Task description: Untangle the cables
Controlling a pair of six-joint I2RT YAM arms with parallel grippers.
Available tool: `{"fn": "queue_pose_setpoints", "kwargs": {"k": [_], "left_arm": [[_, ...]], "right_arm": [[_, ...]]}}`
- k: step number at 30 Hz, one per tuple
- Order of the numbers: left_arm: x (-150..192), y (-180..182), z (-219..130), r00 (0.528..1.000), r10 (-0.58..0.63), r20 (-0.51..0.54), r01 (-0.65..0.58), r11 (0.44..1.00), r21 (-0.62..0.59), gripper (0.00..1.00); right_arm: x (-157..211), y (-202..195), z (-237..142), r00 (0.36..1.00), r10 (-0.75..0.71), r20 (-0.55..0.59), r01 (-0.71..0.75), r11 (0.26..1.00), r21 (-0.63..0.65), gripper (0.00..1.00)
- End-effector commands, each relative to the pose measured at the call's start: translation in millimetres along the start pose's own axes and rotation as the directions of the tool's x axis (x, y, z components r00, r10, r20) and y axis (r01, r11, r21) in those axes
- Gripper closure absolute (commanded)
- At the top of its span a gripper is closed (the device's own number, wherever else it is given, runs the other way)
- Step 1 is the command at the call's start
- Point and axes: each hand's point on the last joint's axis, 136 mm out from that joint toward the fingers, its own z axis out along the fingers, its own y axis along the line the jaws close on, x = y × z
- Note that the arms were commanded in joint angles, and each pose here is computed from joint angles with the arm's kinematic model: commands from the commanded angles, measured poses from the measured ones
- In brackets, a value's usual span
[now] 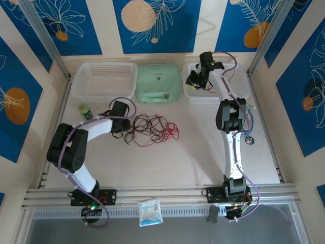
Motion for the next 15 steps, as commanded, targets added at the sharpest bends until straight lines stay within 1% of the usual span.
{"fn": "queue_pose_setpoints", "kwargs": {"k": [1,3,5,6,8,11,15], "left_arm": [[-13,-7,11,1.000,0.001,0.023,-0.002,1.000,0.027,0.70],[-15,-9,17,1.000,0.009,0.023,-0.009,0.999,0.032,0.80],[-18,-11,19,0.999,0.014,0.029,-0.015,0.999,0.035,0.95],[-19,-12,18,0.999,0.016,0.033,-0.017,0.999,0.039,1.00],[-24,-15,12,0.999,0.022,0.050,-0.024,0.998,0.049,1.00],[-37,-20,-16,0.995,0.042,0.093,-0.049,0.997,0.064,1.00],[-57,-30,-77,0.982,0.098,0.163,-0.115,0.988,0.100,1.00]], "right_arm": [[7,11,-4,1.000,0.006,-0.028,-0.007,0.999,-0.039,0.76],[10,12,-9,1.000,-0.003,-0.027,0.002,0.999,-0.038,0.76],[14,14,-16,1.000,-0.011,-0.022,0.010,0.999,-0.037,0.76],[16,15,-20,1.000,-0.017,-0.018,0.016,0.999,-0.036,0.77],[21,17,-29,1.000,-0.029,-0.012,0.028,0.999,-0.032,0.77],[33,20,-44,0.999,-0.051,0.003,0.051,0.998,-0.029,0.77],[56,37,-72,0.995,-0.098,0.033,0.100,0.992,-0.071,0.77]]}}
